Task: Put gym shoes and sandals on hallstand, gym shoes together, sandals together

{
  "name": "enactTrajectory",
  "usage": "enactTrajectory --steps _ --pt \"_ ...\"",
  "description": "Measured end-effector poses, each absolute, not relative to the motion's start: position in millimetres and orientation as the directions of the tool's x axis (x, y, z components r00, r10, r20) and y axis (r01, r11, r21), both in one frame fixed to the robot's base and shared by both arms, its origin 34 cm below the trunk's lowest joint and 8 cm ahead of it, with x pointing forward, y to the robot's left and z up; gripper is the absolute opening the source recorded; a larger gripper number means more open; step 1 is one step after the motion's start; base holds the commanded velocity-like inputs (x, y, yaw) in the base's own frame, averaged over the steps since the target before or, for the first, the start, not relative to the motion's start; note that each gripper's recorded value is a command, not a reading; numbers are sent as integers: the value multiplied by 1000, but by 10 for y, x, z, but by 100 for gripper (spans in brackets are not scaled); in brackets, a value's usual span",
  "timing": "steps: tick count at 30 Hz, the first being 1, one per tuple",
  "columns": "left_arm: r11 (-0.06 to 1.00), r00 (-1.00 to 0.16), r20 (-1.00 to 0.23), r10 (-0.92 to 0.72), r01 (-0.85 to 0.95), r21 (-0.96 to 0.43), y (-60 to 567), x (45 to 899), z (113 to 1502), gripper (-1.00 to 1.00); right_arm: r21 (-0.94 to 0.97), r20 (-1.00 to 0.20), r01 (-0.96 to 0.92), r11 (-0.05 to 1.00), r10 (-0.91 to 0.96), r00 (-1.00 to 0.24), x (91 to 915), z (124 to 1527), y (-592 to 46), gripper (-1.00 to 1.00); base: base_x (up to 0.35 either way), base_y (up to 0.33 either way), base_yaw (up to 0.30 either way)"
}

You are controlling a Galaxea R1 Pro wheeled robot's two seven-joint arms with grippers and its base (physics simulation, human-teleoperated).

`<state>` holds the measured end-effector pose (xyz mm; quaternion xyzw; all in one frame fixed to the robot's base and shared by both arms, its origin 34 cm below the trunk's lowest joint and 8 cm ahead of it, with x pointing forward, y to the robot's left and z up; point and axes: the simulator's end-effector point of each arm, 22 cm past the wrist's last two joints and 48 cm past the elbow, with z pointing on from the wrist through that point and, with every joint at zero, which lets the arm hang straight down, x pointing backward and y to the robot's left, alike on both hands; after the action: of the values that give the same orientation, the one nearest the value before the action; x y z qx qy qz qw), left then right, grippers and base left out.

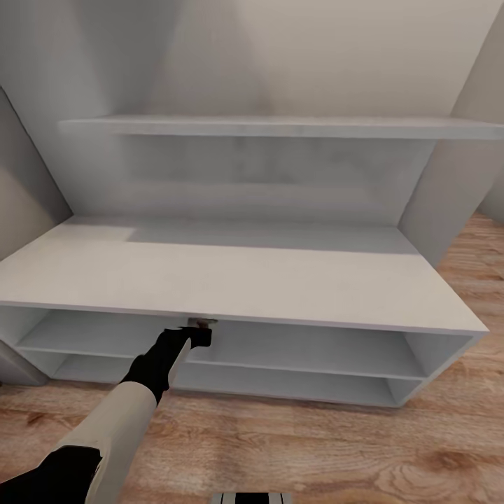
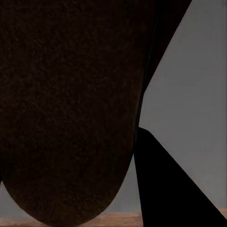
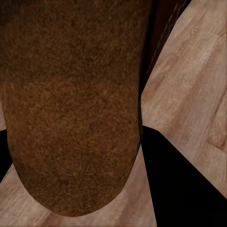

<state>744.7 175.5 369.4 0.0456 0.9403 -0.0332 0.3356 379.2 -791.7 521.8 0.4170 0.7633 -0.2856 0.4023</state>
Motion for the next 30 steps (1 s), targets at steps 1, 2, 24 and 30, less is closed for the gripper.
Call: enactTrajectory --steps 1,2,24,30 --pt "994 -771 -634 64 108 -32 1754 7447 3694 -100 -100 -852 866 489 407 -328 3792 5218 -7917 -100 42 0 0" --pt "994 -771 -634 64 108 -32 1754 7447 3693 -100 -100 -852 866 489 407 -329 3792 5217 -7916 -100 34 0 0" --pt "993 -770 -634 66 112 -32 1749 7448 3690 100 -101 -852 866 489 407 -329 3793 5215 -7918 -100 -69 0 0" --pt "993 -770 -634 66 112 -32 1749 7448 3689 100 -101 -852 866 489 407 -329 3793 5212 -7916 -100 -339 0 0"
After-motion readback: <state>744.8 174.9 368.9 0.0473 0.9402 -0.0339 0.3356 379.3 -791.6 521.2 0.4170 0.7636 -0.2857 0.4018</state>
